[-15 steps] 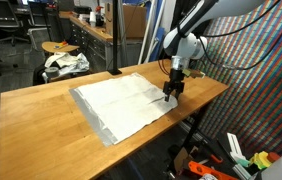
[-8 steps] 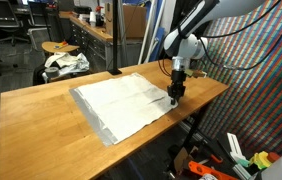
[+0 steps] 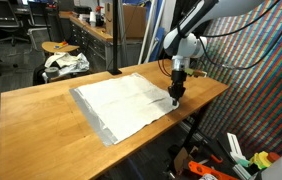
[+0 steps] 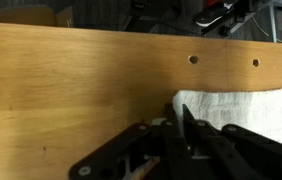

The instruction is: Fold the towel in half

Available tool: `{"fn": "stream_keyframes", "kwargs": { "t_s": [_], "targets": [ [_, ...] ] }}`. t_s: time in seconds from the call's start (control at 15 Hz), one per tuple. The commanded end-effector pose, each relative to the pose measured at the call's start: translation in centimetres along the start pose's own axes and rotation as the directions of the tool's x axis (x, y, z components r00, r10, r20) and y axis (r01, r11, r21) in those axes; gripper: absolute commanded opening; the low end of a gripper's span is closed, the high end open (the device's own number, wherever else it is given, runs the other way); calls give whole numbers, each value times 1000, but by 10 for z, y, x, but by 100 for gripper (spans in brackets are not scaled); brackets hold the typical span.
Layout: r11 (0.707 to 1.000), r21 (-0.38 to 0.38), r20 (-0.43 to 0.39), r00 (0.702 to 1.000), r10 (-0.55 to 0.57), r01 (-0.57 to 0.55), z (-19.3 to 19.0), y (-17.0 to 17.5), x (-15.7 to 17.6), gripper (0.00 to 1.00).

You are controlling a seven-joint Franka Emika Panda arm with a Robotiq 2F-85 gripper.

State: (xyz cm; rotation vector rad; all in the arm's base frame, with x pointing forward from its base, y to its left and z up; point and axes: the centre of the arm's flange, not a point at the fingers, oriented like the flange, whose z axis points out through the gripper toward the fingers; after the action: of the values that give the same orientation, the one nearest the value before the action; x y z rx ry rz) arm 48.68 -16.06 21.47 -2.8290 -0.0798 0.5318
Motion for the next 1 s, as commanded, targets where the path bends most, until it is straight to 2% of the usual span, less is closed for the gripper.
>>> {"fn": "stream_keyframes", "kwargs": {
  "t_s": [0.0,0.4,0.67,0.93],
  "targets": [
    [1000,-11,-6,1000,-7,7,-19,-2,-2,11],
    [999,-38,-90,995,-32,29,-52,-19,-26,10],
    [997,-69,-97,994,-48,41,-69,-44,-46,11],
    [988,-144,-76,994,-74,63,-58,-82,-59,10]
  ]
}}
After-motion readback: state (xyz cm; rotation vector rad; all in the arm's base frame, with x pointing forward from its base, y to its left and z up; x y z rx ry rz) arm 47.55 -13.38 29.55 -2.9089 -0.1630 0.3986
